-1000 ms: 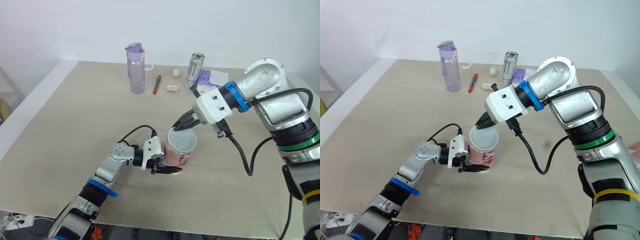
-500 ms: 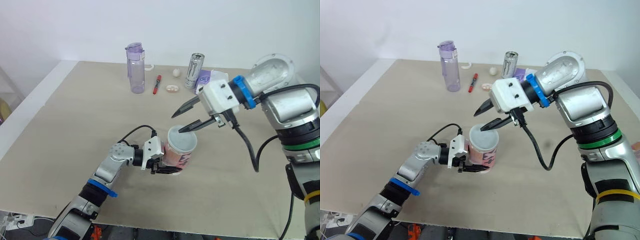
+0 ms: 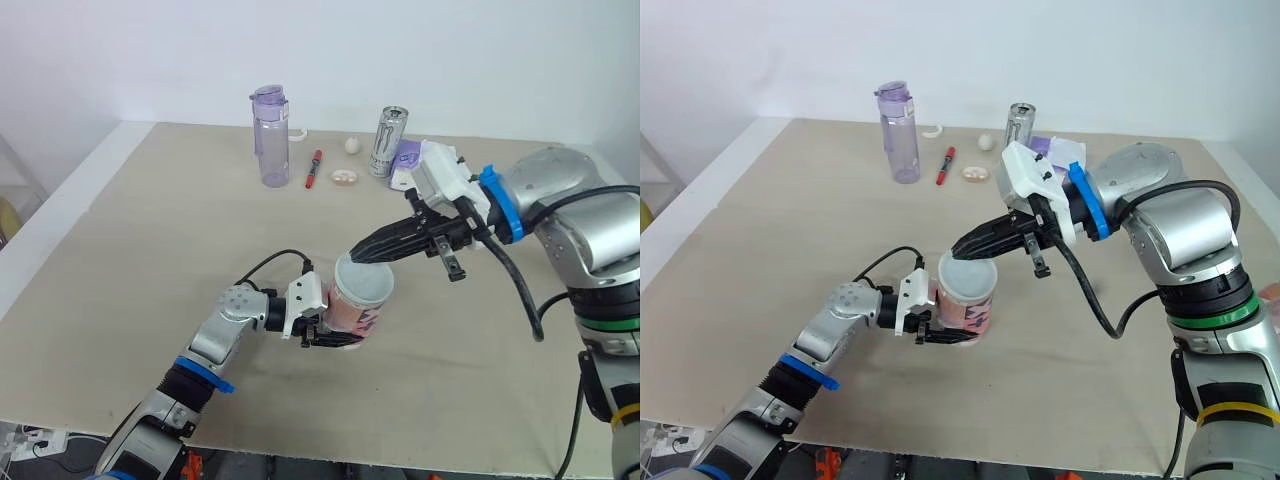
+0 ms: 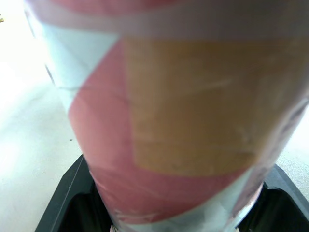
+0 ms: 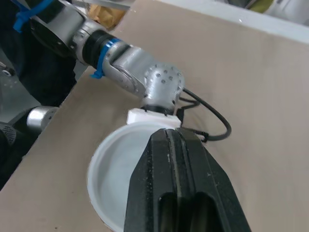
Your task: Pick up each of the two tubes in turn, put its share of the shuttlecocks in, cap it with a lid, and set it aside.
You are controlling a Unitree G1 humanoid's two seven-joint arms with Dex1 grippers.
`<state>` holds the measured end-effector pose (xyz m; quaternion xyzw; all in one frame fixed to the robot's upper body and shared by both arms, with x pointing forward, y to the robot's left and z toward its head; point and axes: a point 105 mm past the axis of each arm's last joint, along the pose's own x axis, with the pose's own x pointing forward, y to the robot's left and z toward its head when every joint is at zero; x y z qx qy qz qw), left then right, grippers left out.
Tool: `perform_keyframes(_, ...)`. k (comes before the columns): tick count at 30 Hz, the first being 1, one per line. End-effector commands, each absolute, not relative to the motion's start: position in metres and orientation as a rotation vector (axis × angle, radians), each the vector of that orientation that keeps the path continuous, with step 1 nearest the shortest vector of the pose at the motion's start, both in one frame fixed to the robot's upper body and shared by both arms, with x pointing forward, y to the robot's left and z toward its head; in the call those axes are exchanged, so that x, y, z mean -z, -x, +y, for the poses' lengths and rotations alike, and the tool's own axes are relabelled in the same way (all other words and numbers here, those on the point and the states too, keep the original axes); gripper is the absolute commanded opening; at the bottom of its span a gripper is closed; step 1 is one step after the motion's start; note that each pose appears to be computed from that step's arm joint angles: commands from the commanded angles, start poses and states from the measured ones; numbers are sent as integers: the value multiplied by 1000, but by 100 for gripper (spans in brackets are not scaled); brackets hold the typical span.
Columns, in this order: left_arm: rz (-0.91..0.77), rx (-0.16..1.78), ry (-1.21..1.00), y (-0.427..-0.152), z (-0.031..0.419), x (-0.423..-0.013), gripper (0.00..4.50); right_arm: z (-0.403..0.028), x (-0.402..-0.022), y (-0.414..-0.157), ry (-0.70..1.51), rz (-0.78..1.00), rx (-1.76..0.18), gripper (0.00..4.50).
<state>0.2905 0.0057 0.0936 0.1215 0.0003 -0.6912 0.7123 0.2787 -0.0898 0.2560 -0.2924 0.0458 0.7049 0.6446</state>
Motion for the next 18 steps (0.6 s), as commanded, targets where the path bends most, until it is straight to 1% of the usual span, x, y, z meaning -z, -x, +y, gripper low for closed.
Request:
perform_keyframes(1,89,1499,-272,-295,13,-77,275,-91,-235,-285,795,174,-1563,7)
perform_keyframes(7,87,1494,-275,-296,13,-77,275,-97,-213,-288,903,256,-1573,7)
perform_keyframes(18,81,1486,-273,-296,12,-77,275,-95,-193,-289,945,303,-1615,7)
